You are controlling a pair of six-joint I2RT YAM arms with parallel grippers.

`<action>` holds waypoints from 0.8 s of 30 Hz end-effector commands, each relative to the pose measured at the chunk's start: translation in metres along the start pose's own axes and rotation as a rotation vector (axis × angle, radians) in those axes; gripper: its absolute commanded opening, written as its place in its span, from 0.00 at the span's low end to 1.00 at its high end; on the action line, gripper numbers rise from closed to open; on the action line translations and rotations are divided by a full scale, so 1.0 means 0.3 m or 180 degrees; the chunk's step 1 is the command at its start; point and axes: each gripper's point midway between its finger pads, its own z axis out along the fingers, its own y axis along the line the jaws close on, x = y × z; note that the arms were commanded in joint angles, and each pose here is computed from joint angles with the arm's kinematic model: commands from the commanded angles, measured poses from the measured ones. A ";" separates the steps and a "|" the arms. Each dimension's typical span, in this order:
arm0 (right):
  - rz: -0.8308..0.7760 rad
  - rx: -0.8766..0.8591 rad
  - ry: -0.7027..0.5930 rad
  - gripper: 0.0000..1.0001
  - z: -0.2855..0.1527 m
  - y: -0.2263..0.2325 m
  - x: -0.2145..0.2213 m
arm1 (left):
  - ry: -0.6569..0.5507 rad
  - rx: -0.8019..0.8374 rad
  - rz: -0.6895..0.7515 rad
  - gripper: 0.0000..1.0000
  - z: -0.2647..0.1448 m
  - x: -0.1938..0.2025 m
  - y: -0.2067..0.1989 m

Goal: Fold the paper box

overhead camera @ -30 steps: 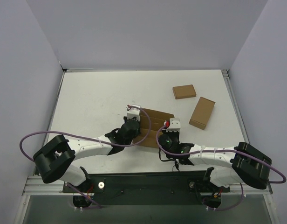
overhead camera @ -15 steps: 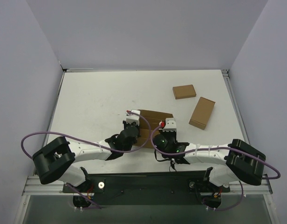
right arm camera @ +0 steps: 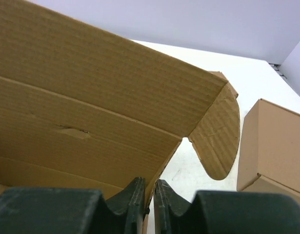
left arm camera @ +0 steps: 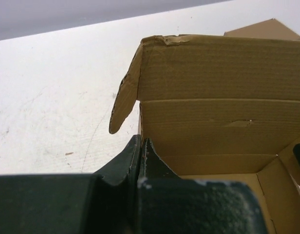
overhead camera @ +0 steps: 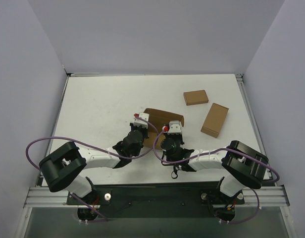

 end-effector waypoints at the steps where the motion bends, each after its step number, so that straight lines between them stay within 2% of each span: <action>1: 0.0493 -0.0453 -0.0289 0.17 -0.035 0.115 -0.122 | -0.0450 0.0738 -0.0320 0.00 -0.045 -0.084 -0.158; 2: 0.0480 -0.0456 -0.0280 0.18 -0.043 0.107 -0.112 | -0.0377 0.0735 -0.0300 0.00 -0.064 -0.031 -0.140; 7: 0.0507 -0.0511 -0.0145 0.29 -0.075 0.100 -0.074 | -0.0347 0.0746 -0.0326 0.00 -0.102 0.035 -0.116; 24: 0.0586 -0.0599 0.0300 0.27 -0.112 0.115 0.063 | -0.0088 0.0625 -0.0716 0.00 -0.148 0.169 -0.142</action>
